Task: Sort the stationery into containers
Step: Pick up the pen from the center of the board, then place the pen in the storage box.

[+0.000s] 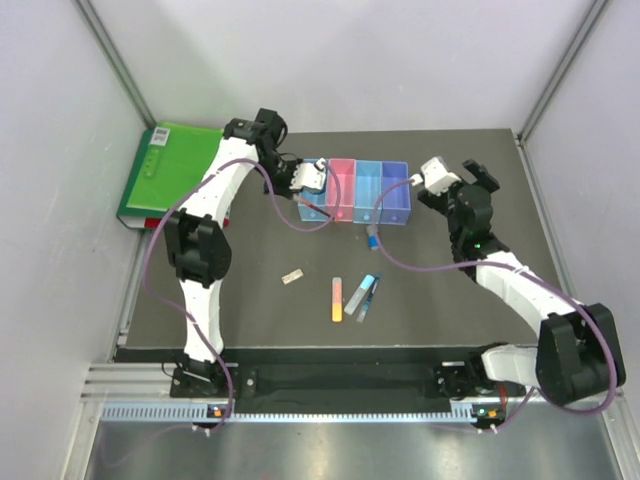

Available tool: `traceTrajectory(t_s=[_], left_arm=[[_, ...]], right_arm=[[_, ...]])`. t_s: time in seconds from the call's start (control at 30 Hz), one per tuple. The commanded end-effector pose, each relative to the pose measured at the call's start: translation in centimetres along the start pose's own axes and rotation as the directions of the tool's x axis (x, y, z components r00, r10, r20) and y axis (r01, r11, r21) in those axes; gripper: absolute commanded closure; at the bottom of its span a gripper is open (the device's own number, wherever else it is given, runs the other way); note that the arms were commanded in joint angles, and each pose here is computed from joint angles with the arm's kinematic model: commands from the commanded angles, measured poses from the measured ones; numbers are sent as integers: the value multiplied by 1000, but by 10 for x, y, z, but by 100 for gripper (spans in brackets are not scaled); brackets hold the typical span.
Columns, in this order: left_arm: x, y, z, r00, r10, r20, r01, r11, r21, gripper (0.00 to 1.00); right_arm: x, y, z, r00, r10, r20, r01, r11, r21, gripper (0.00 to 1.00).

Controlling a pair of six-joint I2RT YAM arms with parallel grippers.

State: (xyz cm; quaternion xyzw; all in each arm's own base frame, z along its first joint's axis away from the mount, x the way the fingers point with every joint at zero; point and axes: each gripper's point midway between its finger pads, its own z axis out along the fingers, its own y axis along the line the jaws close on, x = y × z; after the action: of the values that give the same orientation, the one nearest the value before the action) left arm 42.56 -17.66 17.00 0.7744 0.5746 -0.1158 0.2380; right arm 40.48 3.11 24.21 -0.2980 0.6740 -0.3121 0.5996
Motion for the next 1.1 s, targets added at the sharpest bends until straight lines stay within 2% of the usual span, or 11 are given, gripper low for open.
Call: traceTrajectory(t_s=[0.0, 0.1, 0.3, 0.33, 0.43, 0.57, 0.8, 0.87, 1.07], left_arm=[[-15, 35, 9, 987, 160, 21, -158, 985, -74, 100], [-26, 55, 12, 975, 214, 52, -204, 967, -150, 100], [-58, 85, 6, 939, 333, 87, -298, 913, -278, 100], [-61, 88, 5, 934, 345, 92, -306, 906, -293, 100], [-81, 97, -8, 912, 395, 108, -336, 873, -353, 100], [-98, 106, -17, 892, 431, 133, -343, 840, -420, 100], [-107, 120, -11, 864, 485, 136, -371, 794, -481, 100], [-110, 130, -12, 852, 507, 129, -376, 764, -524, 100], [-110, 138, 3, 821, 560, 109, -426, 728, -537, 100]], right_arm=[[15, -11, 13, 987, 135, -88, -137, 990, -18, 0], [29, 10, 18, 980, 115, -163, -138, 980, -141, 0], [35, 32, 19, 988, 31, -151, -66, 969, -237, 0], [42, 50, 16, 986, 3, -165, -56, 947, -317, 0], [53, 79, 8, 981, -12, -196, -76, 897, -436, 0], [68, 104, -6, 976, -44, -215, -79, 846, -528, 0], [82, 121, -7, 969, -88, -232, -63, 816, -574, 0], [86, 125, -7, 965, -106, -238, -59, 801, -596, 0], [86, 137, -14, 967, -117, -228, -63, 754, -654, 0]])
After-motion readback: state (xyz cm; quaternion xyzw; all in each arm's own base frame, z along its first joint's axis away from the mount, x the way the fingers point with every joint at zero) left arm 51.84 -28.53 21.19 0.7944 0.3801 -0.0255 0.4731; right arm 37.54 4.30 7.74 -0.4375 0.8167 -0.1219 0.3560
